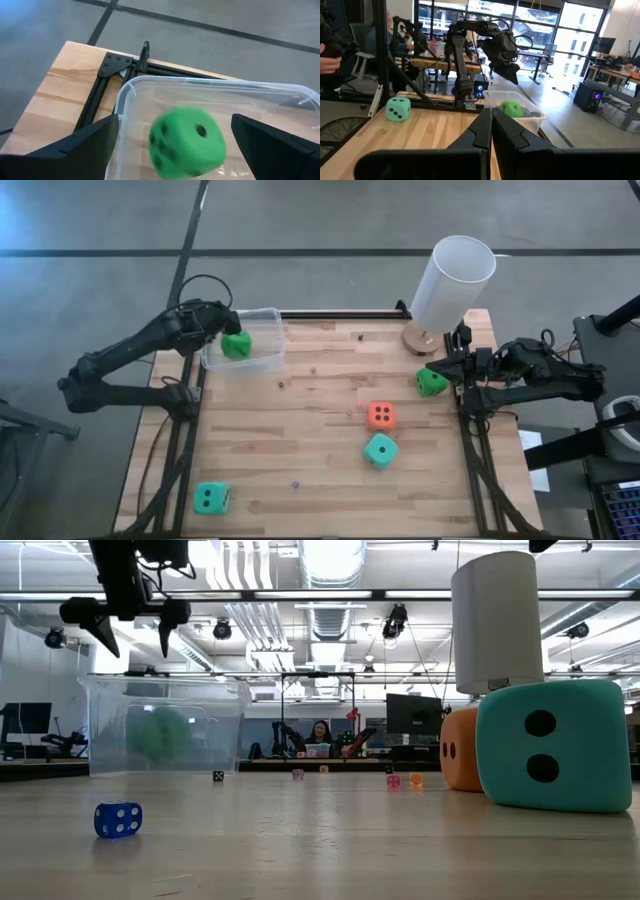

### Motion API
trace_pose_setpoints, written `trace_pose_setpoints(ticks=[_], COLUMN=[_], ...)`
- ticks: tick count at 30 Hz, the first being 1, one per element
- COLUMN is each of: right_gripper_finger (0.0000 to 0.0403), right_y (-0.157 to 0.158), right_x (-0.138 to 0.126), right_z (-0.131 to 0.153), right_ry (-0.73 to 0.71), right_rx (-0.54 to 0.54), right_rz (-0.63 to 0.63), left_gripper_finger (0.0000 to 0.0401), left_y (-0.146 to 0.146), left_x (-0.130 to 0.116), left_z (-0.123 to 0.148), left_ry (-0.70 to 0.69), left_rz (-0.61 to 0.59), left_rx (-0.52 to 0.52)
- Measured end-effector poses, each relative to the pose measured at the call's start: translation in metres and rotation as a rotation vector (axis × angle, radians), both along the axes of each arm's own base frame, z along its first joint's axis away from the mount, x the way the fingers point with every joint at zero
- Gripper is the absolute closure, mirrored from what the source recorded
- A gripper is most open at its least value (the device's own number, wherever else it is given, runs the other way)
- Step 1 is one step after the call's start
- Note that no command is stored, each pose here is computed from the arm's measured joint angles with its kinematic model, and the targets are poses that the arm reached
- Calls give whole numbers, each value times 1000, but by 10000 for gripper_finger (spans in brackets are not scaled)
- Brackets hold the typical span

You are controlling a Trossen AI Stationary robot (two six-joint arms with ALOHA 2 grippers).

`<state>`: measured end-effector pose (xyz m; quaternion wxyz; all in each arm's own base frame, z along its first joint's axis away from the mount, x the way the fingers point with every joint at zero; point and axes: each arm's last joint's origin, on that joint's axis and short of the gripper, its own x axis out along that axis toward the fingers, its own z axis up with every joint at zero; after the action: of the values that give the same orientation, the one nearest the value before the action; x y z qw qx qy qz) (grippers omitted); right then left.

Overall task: Pick & Place Dice
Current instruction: Put the left large blue dice into the transparent bin

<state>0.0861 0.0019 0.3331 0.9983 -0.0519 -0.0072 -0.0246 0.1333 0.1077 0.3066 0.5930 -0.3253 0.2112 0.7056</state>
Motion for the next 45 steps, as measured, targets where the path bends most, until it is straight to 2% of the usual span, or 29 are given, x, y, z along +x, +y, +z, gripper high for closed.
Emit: trace_pose_setpoints(ticks=[11, 21, 25, 30, 35, 45], right_gripper_finger=[394, 394, 394, 394, 394, 394], right_y=[0, 0, 0, 0, 0, 0], right_x=[0, 0, 0, 0, 0, 0], right_z=[0, 0, 0, 0, 0, 0], right_ry=[0, 0, 0, 0, 0, 0], right_rx=[0, 0, 0, 0, 0, 0], right_rz=[0, 1, 1, 1, 1, 1], left_gripper_finger=[8, 24, 34, 44, 52, 49], left_y=[-1, -7, -15, -33, -61, -126], left_x=[2, 5, 10, 20, 28, 33], left_z=[15, 17, 25, 43, 52, 53], left_ry=[6, -56, -63, -79, -25, -53], left_rz=[-132, -343, -481, -651, -906, -1237], left_rx=[-40, -221, -246, -216, -199, -287])
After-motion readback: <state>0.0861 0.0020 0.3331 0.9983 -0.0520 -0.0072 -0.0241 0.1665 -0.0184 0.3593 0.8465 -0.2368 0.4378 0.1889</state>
